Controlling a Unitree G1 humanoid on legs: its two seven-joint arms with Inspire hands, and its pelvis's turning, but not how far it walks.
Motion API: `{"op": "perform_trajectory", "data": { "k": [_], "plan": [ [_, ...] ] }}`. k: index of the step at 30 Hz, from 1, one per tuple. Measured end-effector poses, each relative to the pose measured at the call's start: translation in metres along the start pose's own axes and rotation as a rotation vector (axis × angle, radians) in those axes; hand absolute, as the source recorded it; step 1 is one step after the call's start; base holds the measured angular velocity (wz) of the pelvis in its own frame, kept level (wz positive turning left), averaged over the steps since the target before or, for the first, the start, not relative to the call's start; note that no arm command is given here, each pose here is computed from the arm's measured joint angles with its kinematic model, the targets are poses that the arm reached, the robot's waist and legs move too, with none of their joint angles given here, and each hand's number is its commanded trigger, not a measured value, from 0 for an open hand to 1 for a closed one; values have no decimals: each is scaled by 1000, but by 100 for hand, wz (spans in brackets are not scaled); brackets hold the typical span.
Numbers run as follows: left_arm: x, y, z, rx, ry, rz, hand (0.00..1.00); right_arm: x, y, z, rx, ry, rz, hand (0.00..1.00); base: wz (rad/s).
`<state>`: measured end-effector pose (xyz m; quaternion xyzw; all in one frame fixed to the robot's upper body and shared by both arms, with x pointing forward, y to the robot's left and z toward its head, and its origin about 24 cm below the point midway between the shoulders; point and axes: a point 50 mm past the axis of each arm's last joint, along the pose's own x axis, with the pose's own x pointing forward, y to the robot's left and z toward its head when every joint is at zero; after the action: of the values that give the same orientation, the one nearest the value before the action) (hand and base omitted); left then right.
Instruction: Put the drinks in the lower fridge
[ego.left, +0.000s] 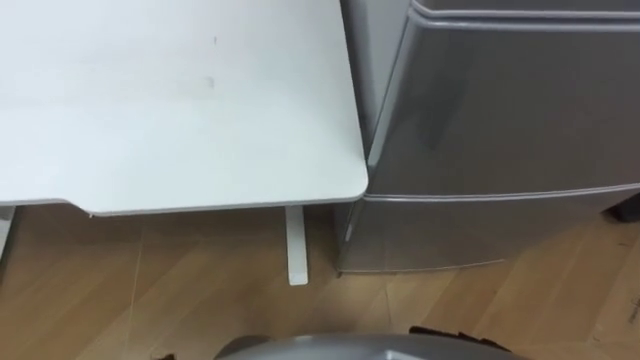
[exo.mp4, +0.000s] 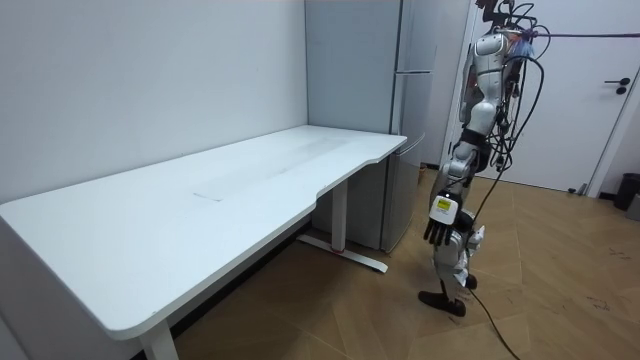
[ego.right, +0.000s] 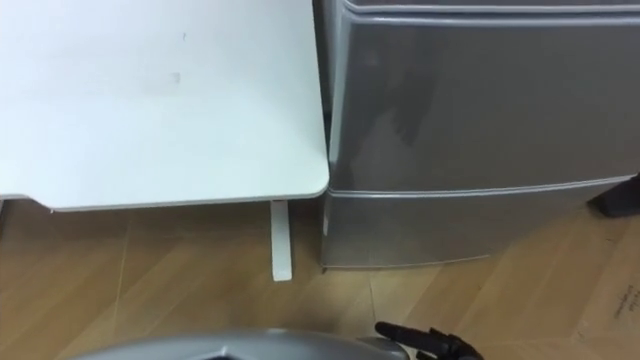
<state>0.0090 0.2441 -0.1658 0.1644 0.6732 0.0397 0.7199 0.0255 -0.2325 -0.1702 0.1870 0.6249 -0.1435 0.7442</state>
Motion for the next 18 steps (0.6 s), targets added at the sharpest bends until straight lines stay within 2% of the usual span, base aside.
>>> {"op": "perform_trajectory", "data": {
  "k": [18],
  "plan": [
    [0, -3, 3, -1, 7, -29, 0, 0, -1, 1, -5, -7, -5, 0, 1]
  ]
}}
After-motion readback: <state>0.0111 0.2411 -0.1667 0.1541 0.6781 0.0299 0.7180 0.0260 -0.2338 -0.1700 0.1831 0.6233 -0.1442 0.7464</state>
